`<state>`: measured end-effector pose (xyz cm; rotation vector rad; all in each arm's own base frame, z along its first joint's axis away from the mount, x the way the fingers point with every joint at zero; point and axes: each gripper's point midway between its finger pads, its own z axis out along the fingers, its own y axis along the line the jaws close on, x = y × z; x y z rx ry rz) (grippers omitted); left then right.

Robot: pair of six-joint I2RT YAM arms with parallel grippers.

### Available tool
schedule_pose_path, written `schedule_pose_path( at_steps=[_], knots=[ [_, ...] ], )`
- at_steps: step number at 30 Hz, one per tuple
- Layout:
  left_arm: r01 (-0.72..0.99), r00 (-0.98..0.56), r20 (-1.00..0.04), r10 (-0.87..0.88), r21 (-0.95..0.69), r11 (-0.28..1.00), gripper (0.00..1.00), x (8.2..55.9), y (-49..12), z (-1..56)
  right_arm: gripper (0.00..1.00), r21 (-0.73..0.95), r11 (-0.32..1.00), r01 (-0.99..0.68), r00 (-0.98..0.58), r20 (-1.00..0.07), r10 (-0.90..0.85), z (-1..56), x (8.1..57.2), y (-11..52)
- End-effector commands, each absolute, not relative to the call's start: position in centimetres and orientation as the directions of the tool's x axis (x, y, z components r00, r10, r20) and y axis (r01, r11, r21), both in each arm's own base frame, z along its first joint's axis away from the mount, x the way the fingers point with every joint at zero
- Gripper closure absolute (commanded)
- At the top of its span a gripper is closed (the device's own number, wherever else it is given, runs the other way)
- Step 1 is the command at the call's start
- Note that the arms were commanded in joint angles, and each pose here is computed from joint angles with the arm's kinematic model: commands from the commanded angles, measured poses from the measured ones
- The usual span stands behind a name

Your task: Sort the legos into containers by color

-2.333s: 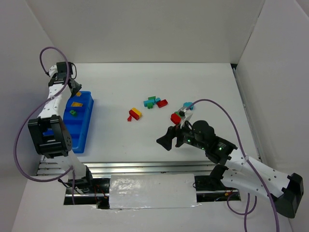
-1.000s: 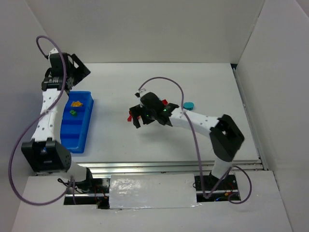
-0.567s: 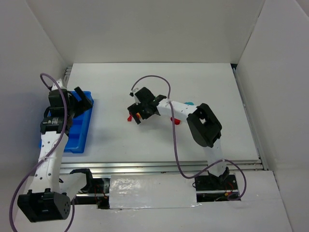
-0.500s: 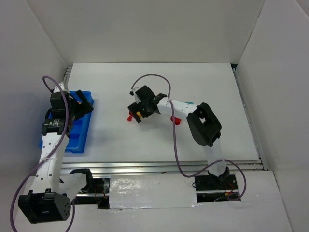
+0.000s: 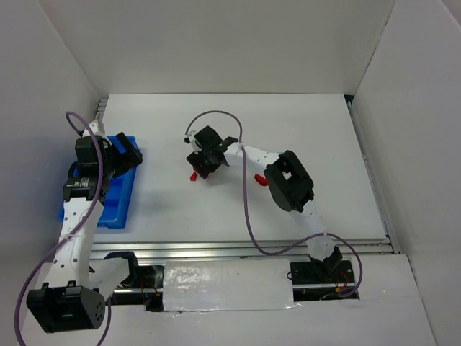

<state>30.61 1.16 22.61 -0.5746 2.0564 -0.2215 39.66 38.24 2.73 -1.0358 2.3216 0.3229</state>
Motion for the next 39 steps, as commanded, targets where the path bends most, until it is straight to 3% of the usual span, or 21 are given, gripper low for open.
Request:
schedule_pose_path(
  at_steps=[1,3,6,7,10,12,13,15,16,17,21,29,39],
  knots=[
    [-0.255,-0.406,-0.791,-0.458,-0.383,0.888,0.01,31.3,0.7,24.0,0.37,0.001,0.646,-0.763,-0.517,-0.602,-0.609,3.2,39.8,39.1],
    [-0.252,-0.406,-0.791,-0.458,-0.385,0.888,0.0,31.3,0.7,24.0,0.42,0.007,0.639,-0.769,-0.506,-0.618,-0.602,3.5,39.8,39.4],
    [-0.247,-0.411,-0.788,-0.458,-0.388,0.888,0.01,31.4,0.6,23.9,0.6,0.005,0.648,-0.762,-0.512,-0.617,-0.597,3.6,39.7,39.3],
    [-0.244,-0.413,-0.787,-0.459,-0.39,0.888,0.01,31.4,0.5,23.8,1.0,-0.008,0.68,-0.733,-0.533,-0.613,-0.583,3.7,40.0,38.6],
    [-0.198,-0.434,-0.776,-0.457,-0.413,0.889,0.01,31.8,-0.5,23.6,1.0,-0.035,0.74,-0.672,-0.547,-0.65,-0.528,5.3,40.0,37.1],
    [-0.112,-0.487,-0.741,-0.462,-0.471,0.875,0.01,32.1,-2.5,23.2,1.0,-0.008,0.764,-0.645,-0.517,-0.731,-0.445,9.6,39.9,37.0],
    [-0.063,-0.498,-0.729,-0.469,-0.509,0.858,0.01,32.5,-3.6,23.5,1.0,0.037,0.776,-0.629,-0.558,-0.717,-0.418,8.9,38.2,36.2],
    [0.027,-0.56,-0.683,-0.469,-0.581,0.814,0.02,32.7,-6.3,23.2,1.0,0.094,0.767,-0.634,-0.497,-0.81,-0.311,14.4,37.1,36.2],
    [0.084,-0.591,-0.66,-0.464,-0.623,0.778,0.02,32.4,-8.0,23.6,1.0,0.139,0.767,-0.627,-0.532,-0.796,-0.29,13.5,35.2,35.2],
    [0.103,-0.598,-0.644,-0.477,-0.653,0.751,0.02,32.6,-9.2,23.9,1.0,0.191,0.73,-0.656,-0.489,-0.844,-0.218,17.4,34.0,35.4],
    [0.246,-0.641,-0.634,-0.433,-0.704,0.666,0.01,31.4,-16.3,26.1,1.0,0.328,0.668,-0.668,-0.52,-0.848,-0.104,19.1,28.7,33.4],
    [0.361,-0.694,-0.588,-0.415,-0.783,0.506,0.01,28.8,-24.3,29.0,1.0,0.468,0.626,-0.624,-0.523,-0.845,0.111,23.4,23.9,29.6],
    [0.374,-0.746,-0.573,-0.34,-0.782,0.499,0.06,27.3,-29.2,27.4,1.0,0.501,0.601,-0.623,-0.509,-0.843,0.175,25.5,22.6,29.0]
  ],
)
